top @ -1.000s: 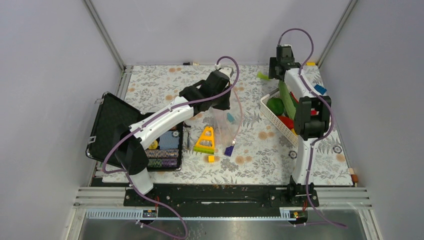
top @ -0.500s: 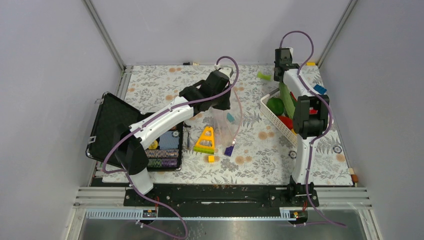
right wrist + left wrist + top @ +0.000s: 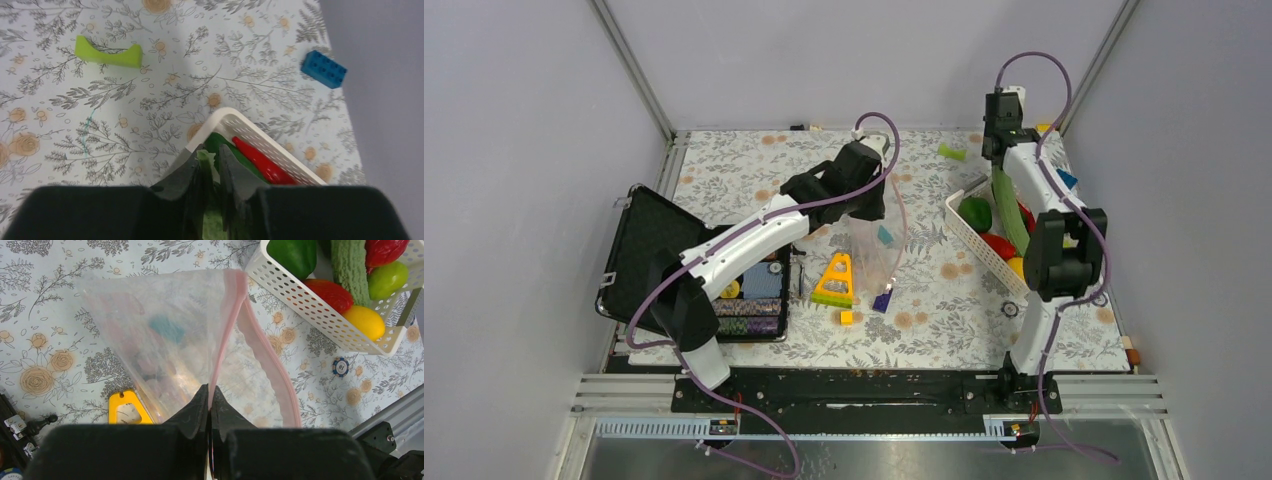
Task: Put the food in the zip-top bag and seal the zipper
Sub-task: Pick up the fake vegetable from the bin, then place the fake vegetable in the zipper food storage bag.
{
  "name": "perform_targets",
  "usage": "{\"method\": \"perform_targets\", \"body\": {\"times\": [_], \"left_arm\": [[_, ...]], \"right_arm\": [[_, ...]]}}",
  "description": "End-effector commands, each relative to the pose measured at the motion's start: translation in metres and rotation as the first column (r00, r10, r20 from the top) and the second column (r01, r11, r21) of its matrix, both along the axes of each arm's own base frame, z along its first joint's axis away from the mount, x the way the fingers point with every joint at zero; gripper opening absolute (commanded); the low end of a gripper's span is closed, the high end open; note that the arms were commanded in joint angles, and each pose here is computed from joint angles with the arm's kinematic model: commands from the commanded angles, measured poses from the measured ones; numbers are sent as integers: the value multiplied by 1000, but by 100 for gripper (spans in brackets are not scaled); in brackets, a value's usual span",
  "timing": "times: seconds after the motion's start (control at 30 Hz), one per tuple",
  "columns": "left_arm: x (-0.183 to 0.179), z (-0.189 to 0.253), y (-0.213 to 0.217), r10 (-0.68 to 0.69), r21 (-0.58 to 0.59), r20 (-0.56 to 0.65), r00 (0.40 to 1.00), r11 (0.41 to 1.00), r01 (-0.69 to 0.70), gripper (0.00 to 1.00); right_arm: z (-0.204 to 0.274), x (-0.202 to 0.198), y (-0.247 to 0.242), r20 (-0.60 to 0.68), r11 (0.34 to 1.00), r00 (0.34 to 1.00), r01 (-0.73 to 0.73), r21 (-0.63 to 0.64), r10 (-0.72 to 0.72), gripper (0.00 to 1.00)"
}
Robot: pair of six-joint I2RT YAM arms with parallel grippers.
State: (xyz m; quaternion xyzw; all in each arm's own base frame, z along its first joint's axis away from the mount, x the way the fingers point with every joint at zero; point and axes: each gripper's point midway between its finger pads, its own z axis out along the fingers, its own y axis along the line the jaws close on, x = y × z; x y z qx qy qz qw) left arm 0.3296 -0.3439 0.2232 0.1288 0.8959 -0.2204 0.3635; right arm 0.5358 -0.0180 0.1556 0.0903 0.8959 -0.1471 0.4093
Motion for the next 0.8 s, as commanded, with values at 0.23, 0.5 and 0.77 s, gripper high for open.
{"method": "perform_targets", "body": {"times": [0.23, 0.5, 0.77], "left_arm": [[-2, 40, 1, 13, -96, 63, 998, 995, -7, 0], [-3, 43, 4, 27, -99, 60, 998, 995, -21, 0], [-3, 47, 9, 54, -104, 55, 997, 993, -48, 0]], "right_arm": [[180, -76, -10, 393, 998, 918, -19, -64, 43, 0], [273, -140, 24, 671, 977, 729, -213, 32, 137, 0], [354, -227, 125, 875, 656, 388, -746, 114, 289, 0]]}}
